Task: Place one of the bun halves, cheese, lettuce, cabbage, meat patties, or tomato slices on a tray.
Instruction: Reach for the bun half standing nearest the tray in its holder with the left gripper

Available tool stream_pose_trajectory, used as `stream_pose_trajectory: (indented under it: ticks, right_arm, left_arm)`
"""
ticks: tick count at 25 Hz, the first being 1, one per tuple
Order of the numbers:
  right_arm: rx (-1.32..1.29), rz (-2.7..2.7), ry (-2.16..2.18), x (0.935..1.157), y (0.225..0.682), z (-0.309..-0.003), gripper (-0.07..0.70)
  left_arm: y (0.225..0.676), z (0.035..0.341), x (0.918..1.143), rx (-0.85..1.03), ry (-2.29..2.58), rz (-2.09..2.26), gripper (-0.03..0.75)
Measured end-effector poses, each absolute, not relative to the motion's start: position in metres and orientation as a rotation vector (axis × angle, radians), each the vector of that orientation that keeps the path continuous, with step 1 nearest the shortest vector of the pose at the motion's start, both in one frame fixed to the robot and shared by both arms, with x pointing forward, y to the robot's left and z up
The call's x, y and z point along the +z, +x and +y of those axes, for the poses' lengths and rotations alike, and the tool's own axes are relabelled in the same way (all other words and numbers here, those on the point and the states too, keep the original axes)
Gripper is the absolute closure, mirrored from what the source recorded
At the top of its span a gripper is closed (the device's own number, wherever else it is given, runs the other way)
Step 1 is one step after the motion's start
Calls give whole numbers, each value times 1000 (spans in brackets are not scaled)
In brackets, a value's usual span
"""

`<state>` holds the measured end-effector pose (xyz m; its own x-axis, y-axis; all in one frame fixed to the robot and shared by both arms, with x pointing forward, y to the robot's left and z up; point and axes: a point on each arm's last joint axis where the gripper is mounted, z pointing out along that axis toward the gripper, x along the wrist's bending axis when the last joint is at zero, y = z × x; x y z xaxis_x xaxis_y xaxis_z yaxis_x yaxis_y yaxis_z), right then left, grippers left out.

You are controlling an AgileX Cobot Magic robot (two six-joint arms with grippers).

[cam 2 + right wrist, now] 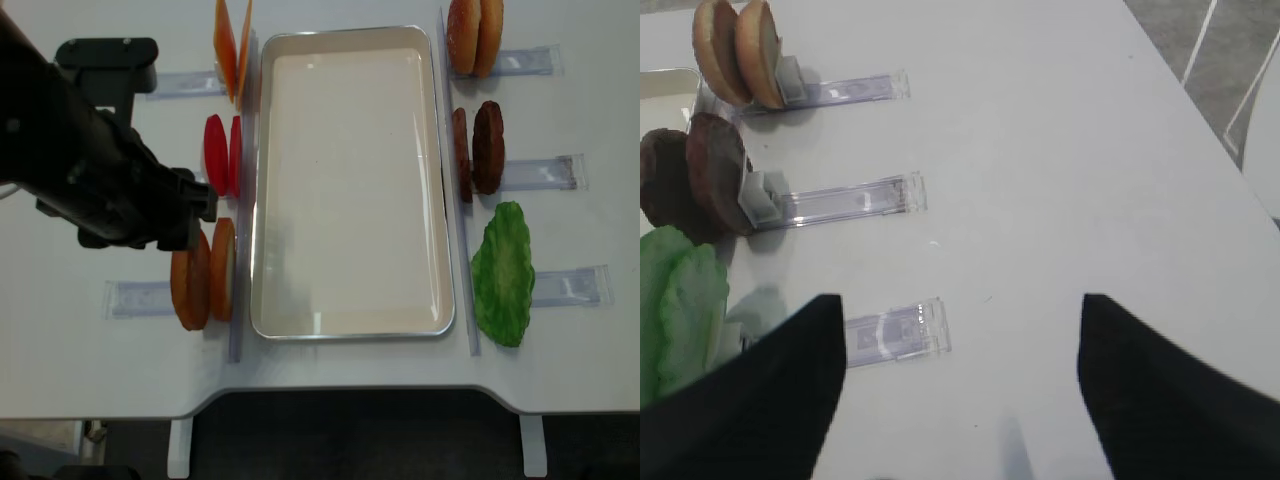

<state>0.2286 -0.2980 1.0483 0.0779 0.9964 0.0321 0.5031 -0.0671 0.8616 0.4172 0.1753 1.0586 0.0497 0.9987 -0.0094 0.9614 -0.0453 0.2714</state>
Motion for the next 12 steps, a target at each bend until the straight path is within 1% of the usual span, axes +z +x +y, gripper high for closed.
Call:
stream_pose_trajectory:
  ticks: [7, 12]
  right_arm:
    - [898, 1508, 1660, 1048, 229, -298, 160]
    - [898, 1508, 1660, 1048, 229, -298, 160]
  left_arm:
    - [429, 163, 1045, 252, 2102, 2021, 261]
    - [431, 147, 1033, 235, 2123, 2001, 261]
